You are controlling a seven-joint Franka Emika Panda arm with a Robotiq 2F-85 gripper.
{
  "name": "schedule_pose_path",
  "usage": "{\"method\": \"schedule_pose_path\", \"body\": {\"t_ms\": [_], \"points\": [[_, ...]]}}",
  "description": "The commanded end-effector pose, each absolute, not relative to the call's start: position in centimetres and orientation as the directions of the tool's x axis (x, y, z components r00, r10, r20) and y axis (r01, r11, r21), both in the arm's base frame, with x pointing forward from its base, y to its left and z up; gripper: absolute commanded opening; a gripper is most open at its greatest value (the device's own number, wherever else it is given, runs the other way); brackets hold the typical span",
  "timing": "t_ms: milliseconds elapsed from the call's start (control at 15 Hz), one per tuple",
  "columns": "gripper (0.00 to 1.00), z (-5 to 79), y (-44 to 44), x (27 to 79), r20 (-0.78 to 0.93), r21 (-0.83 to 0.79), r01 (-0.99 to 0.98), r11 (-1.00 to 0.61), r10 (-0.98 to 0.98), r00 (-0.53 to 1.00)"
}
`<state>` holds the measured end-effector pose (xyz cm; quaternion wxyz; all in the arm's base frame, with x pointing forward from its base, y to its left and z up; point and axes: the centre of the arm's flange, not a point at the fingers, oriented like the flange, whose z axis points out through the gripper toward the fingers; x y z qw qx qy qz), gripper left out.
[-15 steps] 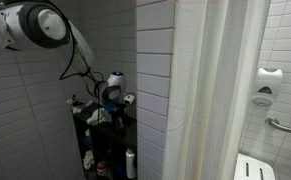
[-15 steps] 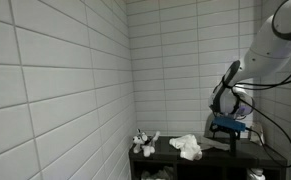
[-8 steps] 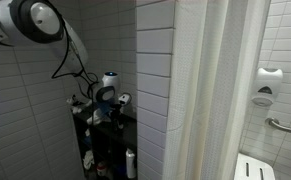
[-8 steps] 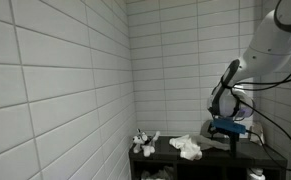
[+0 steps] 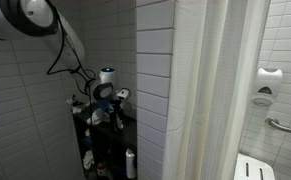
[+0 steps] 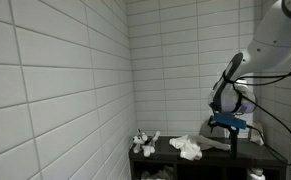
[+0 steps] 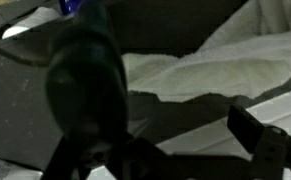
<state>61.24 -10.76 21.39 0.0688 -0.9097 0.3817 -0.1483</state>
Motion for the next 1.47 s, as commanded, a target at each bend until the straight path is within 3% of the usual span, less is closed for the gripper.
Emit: {"method": "schedule_pose_path", "body": {"t_ms": [0, 400, 933, 1400], "points": [[1.00, 27.5, -9.6, 59.2, 0.297, -0.274, -0.643, -0.715, -0.699, 0.650], [1.00, 30.4, -7.3, 57.5, 0.387, -0.259, -0.648, -0.716, -0.692, 0.609], [1.00, 27.2, -4.3, 53.2, 0.473, -0.163, -0.590, -0.791, -0.587, 0.657], [1.00, 25.7, -2.5, 52.3, 0.490, -0.087, -0.545, -0.834, -0.512, 0.706]]}}
